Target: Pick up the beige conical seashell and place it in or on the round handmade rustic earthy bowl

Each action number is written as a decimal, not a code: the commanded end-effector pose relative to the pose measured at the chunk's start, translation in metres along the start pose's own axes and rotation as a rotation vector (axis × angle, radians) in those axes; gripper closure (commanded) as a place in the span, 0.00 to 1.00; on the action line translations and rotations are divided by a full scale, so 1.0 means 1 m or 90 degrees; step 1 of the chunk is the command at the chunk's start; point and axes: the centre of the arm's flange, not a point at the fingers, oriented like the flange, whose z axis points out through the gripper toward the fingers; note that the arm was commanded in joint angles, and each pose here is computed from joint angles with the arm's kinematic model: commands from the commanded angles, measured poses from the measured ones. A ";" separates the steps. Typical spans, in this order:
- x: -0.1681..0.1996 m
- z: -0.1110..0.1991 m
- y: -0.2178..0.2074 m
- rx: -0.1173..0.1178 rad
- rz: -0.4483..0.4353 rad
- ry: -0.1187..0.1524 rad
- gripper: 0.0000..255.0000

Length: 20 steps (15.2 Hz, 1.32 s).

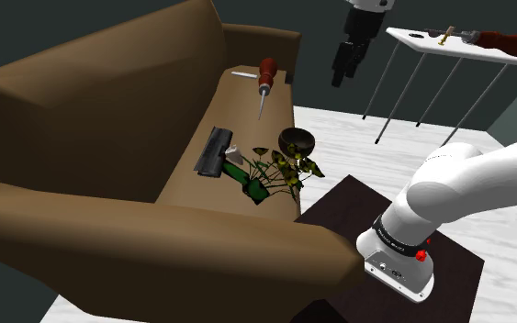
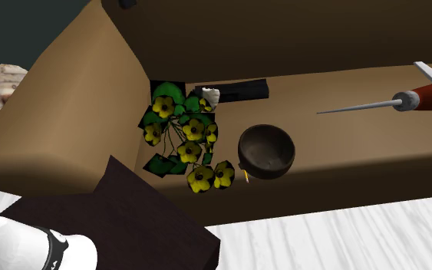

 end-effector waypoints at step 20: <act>0.144 0.196 -0.047 -0.053 0.013 0.036 0.00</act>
